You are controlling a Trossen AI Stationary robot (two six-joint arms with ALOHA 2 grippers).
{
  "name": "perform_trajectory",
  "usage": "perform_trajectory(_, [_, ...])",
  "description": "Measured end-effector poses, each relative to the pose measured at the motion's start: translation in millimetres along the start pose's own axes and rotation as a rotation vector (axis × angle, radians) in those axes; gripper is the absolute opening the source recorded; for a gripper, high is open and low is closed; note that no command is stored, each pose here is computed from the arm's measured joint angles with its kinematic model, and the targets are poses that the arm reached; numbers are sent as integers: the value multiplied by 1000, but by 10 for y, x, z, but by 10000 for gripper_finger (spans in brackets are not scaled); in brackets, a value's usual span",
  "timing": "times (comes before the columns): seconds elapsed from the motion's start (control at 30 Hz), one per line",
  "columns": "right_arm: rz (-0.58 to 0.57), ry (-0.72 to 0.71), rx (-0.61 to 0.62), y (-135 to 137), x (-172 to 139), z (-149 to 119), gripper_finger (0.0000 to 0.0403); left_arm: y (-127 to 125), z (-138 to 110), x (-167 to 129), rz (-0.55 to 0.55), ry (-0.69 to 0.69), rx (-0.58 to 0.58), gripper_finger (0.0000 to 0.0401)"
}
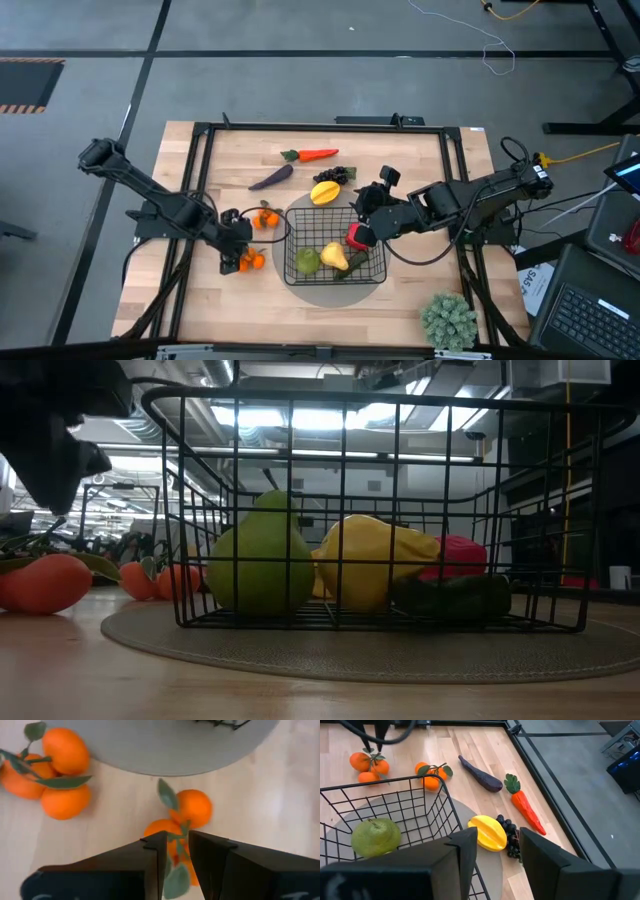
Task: Build produce basket
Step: Put the bottom orange tangerine into the black wire basket
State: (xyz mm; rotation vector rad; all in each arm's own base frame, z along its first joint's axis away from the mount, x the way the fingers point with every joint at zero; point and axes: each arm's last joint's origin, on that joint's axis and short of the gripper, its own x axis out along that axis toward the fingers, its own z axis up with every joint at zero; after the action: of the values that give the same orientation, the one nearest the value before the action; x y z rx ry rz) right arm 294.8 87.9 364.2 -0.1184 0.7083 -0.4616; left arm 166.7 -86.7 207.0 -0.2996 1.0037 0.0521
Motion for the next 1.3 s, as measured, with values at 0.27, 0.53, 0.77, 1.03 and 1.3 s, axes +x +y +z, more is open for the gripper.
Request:
perform_trajectory(0.27, [0, 2, -2, 1, 2, -3, 142, 41, -88, 145, 46, 51, -57, 70])
perform_trajectory(0.53, [0, 3, -3, 0, 2, -4, 142, 32, -90, 153, 23, 59, -65, 70])
perform_trajectory(0.77, [0, 4, -3, 0, 2, -4, 142, 33, -101, 152, 13, 79, -42, 69])
perform_trajectory(1.03, [0, 4, -3, 0, 2, -4, 142, 40, -100, 117, 13, 83, -34, 69])
perform_trajectory(1.3, [0, 4, -3, 1, 3, -5, 142, -1, -53, 53, -22, 103, -38, 69])
